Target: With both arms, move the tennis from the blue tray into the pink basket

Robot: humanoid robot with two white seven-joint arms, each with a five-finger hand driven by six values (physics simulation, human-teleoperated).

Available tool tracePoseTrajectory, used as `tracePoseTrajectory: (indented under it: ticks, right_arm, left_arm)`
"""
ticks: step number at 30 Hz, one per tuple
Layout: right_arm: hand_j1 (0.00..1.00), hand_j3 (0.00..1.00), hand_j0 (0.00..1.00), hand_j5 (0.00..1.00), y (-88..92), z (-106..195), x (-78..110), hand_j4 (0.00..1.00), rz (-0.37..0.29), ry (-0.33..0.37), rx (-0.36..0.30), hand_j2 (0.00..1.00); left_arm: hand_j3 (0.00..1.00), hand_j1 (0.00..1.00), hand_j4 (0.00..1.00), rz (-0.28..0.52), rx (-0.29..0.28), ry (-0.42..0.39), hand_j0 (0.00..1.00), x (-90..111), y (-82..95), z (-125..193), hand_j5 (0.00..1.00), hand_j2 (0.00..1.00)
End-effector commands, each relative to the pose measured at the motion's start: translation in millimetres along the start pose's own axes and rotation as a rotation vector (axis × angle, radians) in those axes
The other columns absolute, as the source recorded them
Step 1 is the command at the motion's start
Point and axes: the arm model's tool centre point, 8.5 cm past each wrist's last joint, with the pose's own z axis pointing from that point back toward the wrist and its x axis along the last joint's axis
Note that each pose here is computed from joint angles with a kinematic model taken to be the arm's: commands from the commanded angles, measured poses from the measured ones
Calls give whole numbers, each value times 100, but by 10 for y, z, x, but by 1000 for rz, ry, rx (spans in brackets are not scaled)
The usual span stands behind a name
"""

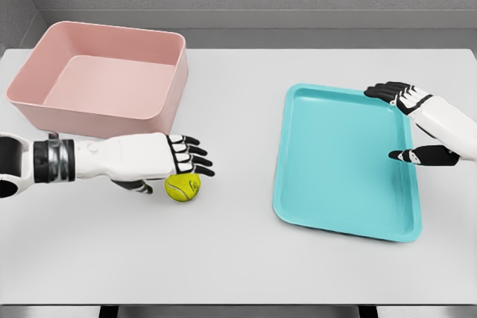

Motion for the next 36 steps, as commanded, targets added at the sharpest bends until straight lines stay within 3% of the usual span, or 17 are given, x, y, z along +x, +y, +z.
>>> tracePoseTrajectory:
  ticks: [1,11,28,32,36]
  right_arm:
    - [100,100,100,100,3,-2,0,100,-10,-1,-7,100]
    - [100,100,100,100,5,-1,-4,100,-11,0,-7,100]
    - [100,100,100,100,1,2,-5,100,-10,1,-8,100]
    - [100,100,100,100,1,2,-5,100,-10,1,-8,100]
    - [100,100,100,100,1,2,-5,100,-10,1,-8,100]
  left_arm:
    - [100,100,100,19,-2,-9,100,6,-47,-53,100,100]
    - [100,100,100,48,-25,-27,100,-65,-145,-265,100,100]
    - [99,99,99,91,-61,-8,99,-132,-330,-264,99,99]
    - [89,89,89,97,-69,-3,89,-142,-363,-259,89,89]
    - [68,68,68,97,-82,-2,68,-147,-374,-255,68,68]
